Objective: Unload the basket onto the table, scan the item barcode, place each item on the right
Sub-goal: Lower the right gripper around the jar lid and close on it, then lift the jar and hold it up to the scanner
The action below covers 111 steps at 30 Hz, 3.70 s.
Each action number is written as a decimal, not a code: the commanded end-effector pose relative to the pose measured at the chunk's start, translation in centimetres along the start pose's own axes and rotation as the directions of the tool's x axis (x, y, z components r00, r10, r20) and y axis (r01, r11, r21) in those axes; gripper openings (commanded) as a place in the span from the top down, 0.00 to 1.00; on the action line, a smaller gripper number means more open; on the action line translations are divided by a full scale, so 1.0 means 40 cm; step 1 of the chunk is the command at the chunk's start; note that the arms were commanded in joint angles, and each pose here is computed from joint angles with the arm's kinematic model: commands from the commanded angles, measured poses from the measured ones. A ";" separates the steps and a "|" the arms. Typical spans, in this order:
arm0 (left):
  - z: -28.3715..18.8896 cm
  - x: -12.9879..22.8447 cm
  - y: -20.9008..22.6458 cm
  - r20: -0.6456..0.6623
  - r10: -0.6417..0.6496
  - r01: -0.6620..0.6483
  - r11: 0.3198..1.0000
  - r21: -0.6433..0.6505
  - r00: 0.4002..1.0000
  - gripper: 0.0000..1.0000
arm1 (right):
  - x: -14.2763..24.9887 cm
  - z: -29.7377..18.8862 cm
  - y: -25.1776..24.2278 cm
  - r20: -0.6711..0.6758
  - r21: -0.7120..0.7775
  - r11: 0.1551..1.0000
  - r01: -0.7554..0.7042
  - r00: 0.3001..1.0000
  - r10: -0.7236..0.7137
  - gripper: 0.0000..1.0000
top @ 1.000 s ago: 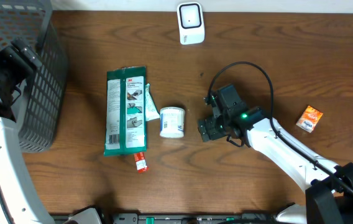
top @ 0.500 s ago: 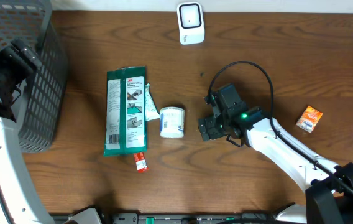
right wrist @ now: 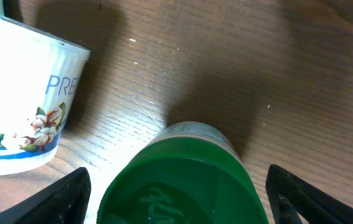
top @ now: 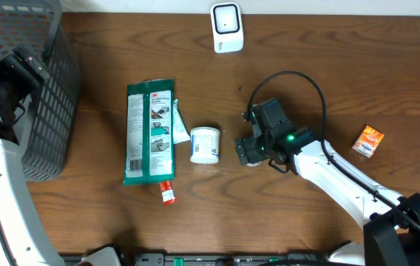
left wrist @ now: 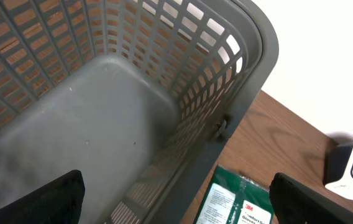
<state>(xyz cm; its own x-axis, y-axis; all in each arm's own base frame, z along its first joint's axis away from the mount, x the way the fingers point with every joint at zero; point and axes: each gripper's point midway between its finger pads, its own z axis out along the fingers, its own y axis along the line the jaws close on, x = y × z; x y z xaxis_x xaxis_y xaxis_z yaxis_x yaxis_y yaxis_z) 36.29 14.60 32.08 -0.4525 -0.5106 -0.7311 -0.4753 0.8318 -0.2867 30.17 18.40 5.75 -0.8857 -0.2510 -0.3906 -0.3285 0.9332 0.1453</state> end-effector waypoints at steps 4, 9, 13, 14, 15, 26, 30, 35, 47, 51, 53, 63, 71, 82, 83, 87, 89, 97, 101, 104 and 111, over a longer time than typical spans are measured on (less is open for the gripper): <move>-0.007 -0.009 0.001 0.011 -0.006 0.006 1.000 -0.004 1.000 0.07 | 0.018 -0.003 -0.017 -0.021 0.026 0.999 -0.033 0.999 0.033 0.25; -0.007 -0.009 0.001 0.011 -0.006 0.006 1.000 -0.004 1.000 0.07 | 0.033 -0.003 -0.021 -0.045 0.034 0.999 -0.042 0.998 0.044 0.26; -0.007 -0.009 0.001 0.011 -0.006 0.006 1.000 -0.004 1.000 0.07 | 0.007 -0.002 -0.015 -0.002 0.023 0.999 -0.040 0.999 0.040 0.25; -0.007 -0.009 0.001 0.011 -0.006 0.006 1.000 -0.004 1.000 0.07 | -0.001 -0.002 -0.014 0.010 0.020 0.999 -0.040 0.999 0.040 0.23; -0.007 -0.009 0.001 0.011 -0.006 0.006 1.000 -0.004 1.000 0.07 | -0.007 -0.002 -0.013 0.020 0.018 0.999 -0.039 0.999 0.039 0.22; -0.007 -0.009 0.001 0.011 -0.006 0.006 1.000 -0.004 1.000 0.07 | 0.031 0.013 -0.021 -0.013 0.026 0.998 -0.060 0.998 0.061 0.24; -0.007 -0.009 0.001 0.011 -0.006 0.006 1.000 -0.004 1.000 0.07 | 0.021 0.008 -0.019 -0.001 0.023 0.998 -0.059 0.998 0.059 0.36; -0.007 -0.009 0.001 0.011 -0.006 0.006 1.000 -0.004 1.000 0.07 | -0.003 -0.029 -0.013 0.013 0.020 0.998 -0.060 0.998 0.060 0.37; -0.007 -0.008 0.001 0.011 -0.006 0.006 1.000 -0.004 1.000 0.07 | 0.032 -0.045 -0.027 -0.048 0.059 0.995 0.079 0.996 -0.076 0.38; -0.007 -0.009 0.001 0.011 -0.006 0.006 1.000 -0.004 1.000 0.07 | 0.032 -0.041 -0.030 -0.051 0.066 0.993 0.098 0.994 -0.095 0.14; -0.007 -0.009 0.001 0.011 -0.006 0.006 1.000 -0.004 1.000 0.07 | 0.032 -0.041 -0.030 -0.051 0.067 0.994 0.087 0.995 -0.083 0.05; -0.007 -0.009 0.001 0.011 -0.006 0.006 1.000 -0.004 1.000 0.07 | 0.056 -0.014 -0.047 -0.092 0.089 0.994 -0.058 0.994 0.066 0.07; -0.007 -0.009 0.001 0.011 -0.006 0.006 1.000 -0.004 1.000 0.07 | 0.080 0.021 -0.047 -0.143 0.090 0.992 -0.084 0.985 0.097 0.21; -0.007 -0.008 0.001 0.011 -0.006 0.006 1.000 -0.004 1.000 0.07 | 0.085 0.009 -0.046 -0.163 0.095 0.989 -0.109 0.979 0.124 0.37; -0.007 -0.009 0.001 0.011 -0.006 0.006 1.000 -0.004 1.000 0.07 | 0.079 -0.002 -0.044 -0.170 0.099 0.988 -0.115 0.977 0.131 0.39; -0.007 -0.009 0.001 0.011 -0.006 0.006 1.000 -0.004 1.000 0.07 | 0.041 -0.048 -0.033 -0.175 0.101 0.988 -0.114 0.976 0.130 0.41; -0.007 -0.009 0.001 0.011 -0.006 0.006 1.000 -0.004 1.000 0.07 | 0.016 -0.076 -0.025 -0.171 0.098 0.989 -0.109 0.977 0.124 0.45; -0.007 -0.009 0.001 0.011 -0.006 0.006 1.000 -0.004 1.000 0.07 | -0.157 -0.226 0.022 -0.036 0.051 0.997 -0.054 0.998 0.056 0.99; -0.007 -0.008 0.001 0.011 -0.006 0.006 1.000 -0.004 1.000 0.07 | -0.283 -0.341 0.044 0.124 0.039 0.999 -0.025 0.992 0.020 0.99; -0.007 -0.009 0.001 0.011 -0.006 0.006 1.000 -0.004 1.000 0.07 | -0.388 -0.433 0.040 0.285 0.080 0.997 -0.017 0.958 -0.006 0.99; -0.007 -0.009 0.001 0.011 -0.006 0.006 1.000 -0.004 1.000 0.07 | -0.528 -0.505 0.074 0.505 0.070 0.996 0.060 0.859 -0.087 0.99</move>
<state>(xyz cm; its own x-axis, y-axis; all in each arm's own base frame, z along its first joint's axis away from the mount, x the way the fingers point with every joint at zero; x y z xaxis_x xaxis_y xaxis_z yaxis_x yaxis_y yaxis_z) 36.28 14.60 32.07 -0.4528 -0.5107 -0.7309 -0.4754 0.8317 -0.2867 40.25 21.69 30.65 -0.6319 -0.1640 -0.7575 -0.3542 0.9305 0.0940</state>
